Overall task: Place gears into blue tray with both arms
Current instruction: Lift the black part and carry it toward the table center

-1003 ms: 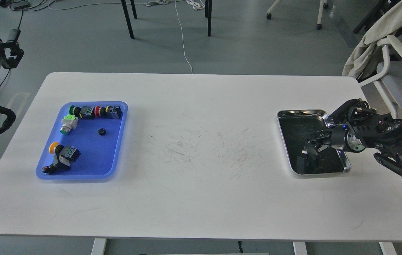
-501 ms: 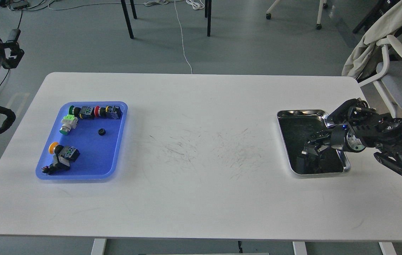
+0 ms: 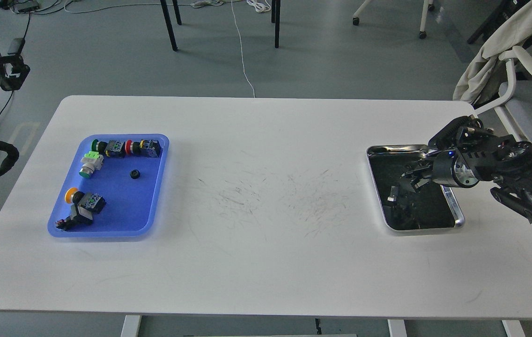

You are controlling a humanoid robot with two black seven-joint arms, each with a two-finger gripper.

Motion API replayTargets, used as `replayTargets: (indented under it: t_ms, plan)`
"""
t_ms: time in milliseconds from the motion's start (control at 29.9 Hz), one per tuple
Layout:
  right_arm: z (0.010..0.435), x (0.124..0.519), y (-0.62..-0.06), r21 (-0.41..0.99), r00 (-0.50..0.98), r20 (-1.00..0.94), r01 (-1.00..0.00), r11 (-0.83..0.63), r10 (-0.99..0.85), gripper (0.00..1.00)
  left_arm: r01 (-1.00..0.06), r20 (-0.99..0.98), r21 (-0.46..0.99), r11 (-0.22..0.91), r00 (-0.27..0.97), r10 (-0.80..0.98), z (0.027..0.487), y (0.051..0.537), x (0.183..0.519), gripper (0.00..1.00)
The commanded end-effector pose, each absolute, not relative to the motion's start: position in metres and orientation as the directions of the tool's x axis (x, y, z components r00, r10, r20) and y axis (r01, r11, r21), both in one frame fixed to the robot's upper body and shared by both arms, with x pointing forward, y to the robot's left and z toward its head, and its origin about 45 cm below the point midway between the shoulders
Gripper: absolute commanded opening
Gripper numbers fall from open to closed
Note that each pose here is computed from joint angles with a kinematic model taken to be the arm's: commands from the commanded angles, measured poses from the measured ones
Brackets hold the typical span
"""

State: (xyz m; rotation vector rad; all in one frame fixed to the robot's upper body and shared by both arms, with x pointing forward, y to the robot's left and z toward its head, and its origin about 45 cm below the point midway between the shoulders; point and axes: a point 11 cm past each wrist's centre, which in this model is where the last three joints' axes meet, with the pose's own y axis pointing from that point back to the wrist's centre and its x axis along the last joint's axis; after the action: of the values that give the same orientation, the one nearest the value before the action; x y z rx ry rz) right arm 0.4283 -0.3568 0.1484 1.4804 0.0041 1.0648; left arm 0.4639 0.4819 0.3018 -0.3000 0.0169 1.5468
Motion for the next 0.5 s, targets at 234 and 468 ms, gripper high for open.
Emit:
replayTargets:
  t_ms: [234,468]
  plan:
    - [0.172,0.455,-0.293,0.673,0.422,0.719,-0.621,-0.401,0.552,0.01,-0.982,-0.182,-0.19,-0.024,0.011,0.983,0.311,0.496,0.459,0.99]
    - [0.185,0.465,-0.222,0.527,0.227,0.826,-0.633,-0.567,0.516,0.01,-0.979,-0.167,-0.199,-0.043,-0.009,0.986,0.319,0.509,0.454,0.99]
